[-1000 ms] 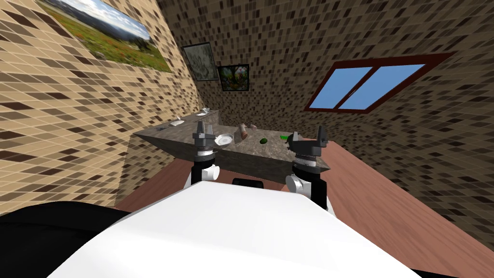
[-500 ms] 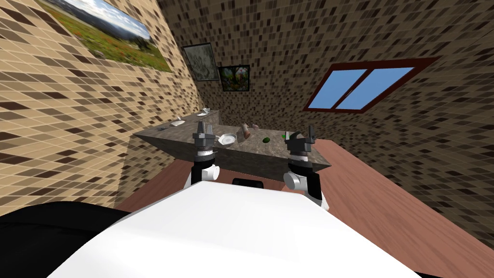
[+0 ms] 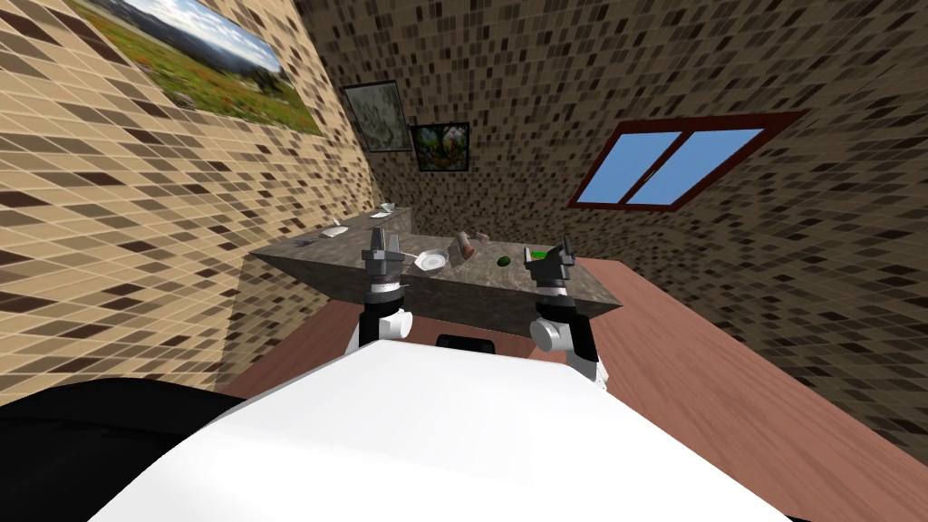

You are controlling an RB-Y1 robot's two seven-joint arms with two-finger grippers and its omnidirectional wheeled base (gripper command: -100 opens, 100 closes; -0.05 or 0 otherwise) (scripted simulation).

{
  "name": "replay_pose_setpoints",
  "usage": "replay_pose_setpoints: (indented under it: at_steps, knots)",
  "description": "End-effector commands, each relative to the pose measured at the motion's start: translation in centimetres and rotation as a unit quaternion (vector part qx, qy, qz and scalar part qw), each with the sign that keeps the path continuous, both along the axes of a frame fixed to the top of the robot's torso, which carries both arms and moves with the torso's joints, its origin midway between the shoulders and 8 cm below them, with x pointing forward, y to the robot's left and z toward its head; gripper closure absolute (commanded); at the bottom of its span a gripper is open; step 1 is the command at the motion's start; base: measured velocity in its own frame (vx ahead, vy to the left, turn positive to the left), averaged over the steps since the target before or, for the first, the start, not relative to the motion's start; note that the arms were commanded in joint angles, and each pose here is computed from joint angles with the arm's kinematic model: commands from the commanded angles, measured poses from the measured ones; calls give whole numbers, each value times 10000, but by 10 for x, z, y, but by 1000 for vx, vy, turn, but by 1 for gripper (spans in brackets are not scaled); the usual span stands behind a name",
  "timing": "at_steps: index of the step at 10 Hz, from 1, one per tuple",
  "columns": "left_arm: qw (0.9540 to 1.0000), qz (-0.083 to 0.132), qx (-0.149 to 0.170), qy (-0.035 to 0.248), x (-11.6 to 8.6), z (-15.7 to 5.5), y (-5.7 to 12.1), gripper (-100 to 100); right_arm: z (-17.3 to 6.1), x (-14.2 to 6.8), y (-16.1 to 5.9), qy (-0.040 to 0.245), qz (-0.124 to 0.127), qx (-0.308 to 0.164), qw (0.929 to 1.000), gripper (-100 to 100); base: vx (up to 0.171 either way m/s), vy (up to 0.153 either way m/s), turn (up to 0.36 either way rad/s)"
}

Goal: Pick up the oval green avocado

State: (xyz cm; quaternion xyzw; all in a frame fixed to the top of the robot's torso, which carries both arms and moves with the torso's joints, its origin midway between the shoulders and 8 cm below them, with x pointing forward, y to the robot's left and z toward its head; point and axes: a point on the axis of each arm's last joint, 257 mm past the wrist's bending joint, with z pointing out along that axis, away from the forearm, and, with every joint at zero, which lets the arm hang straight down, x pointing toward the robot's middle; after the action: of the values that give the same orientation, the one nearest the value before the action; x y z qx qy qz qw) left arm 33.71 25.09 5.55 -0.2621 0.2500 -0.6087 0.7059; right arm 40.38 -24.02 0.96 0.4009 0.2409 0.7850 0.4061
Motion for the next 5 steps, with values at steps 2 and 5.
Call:
replay_pose_setpoints:
  at_steps: [2,5]
  knots:
    - [10000,0,0,0,0,0,0,0,-15,20,13,335,492,422,9973,-100,-20,75,-40]
    - [10000,0,0,0,0,0,0,0,-26,32,21,590,881,819,9910,-100,-30,70,-30]
